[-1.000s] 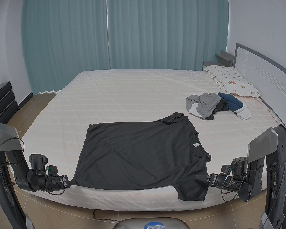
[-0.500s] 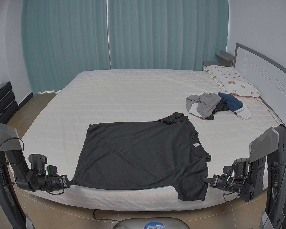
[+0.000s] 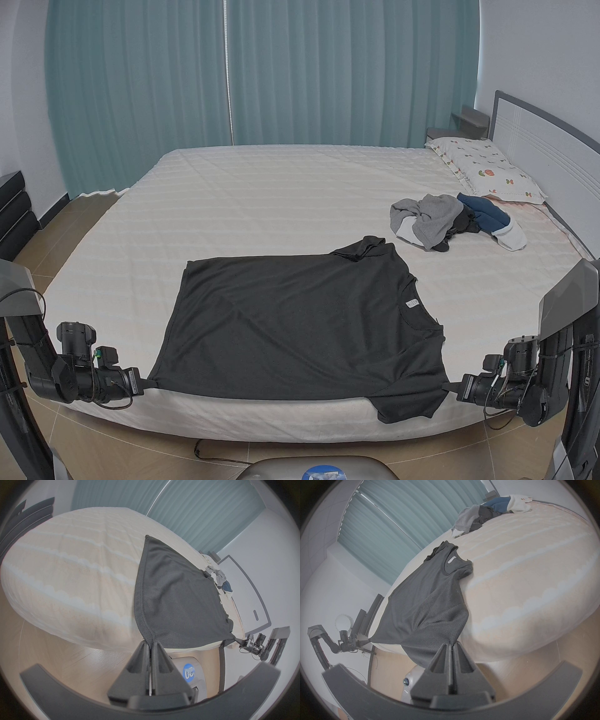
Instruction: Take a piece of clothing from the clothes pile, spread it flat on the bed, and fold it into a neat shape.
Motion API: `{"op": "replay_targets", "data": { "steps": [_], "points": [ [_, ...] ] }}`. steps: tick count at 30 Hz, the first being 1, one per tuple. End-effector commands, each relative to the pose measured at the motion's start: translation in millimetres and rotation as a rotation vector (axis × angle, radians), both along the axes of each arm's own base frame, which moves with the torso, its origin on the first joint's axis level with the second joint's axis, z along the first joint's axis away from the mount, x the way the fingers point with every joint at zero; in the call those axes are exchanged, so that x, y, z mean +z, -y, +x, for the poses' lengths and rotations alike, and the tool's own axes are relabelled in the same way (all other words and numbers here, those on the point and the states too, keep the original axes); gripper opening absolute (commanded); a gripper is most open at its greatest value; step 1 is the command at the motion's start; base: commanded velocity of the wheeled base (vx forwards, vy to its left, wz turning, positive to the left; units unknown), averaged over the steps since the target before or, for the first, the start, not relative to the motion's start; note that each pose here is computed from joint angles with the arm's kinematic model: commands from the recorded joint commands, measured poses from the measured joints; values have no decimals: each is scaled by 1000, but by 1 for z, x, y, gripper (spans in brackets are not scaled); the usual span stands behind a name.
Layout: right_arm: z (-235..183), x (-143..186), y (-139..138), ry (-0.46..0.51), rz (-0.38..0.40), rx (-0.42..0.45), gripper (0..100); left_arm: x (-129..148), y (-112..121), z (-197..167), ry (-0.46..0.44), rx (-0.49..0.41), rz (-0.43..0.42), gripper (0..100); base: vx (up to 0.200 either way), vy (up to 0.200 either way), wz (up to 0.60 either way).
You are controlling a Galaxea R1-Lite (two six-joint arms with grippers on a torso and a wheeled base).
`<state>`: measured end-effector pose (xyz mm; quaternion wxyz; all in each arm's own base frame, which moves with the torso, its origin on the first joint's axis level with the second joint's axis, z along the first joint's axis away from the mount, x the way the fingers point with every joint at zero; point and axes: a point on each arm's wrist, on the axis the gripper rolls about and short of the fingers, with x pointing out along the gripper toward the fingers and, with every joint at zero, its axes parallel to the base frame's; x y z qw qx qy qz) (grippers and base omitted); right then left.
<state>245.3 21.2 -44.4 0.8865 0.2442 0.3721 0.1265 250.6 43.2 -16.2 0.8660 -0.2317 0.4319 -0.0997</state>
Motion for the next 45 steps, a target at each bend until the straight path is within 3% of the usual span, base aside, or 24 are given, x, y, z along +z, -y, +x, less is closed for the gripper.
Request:
{"op": "replay_targets", "data": {
  "steps": [1, 18, 27, 33, 45],
  "points": [
    [-12, 7, 6, -9, -7, -14, 0, 5, 0, -6, 13, -15, 20, 0, 0, 0, 0],
    [-31, 19, 10, -42, -20, -36, 0, -2, 0, -37, -3, -164, 175, 0, 0, 0, 0],
    [-38, 23, 8, -97, -27, -30, 0, -3, 1, -43, -18, -179, 200, 0, 0, 0, 0],
    [-46, 19, 12, -171, -83, -34, 0, -2, 4, -50, -39, -187, 229, 0, 0, 0, 0],
    [-59, 24, 13, -255, -114, -9, 0, 0, 7, -62, -57, -208, 275, 0, 0, 0, 0]
  ]
}}
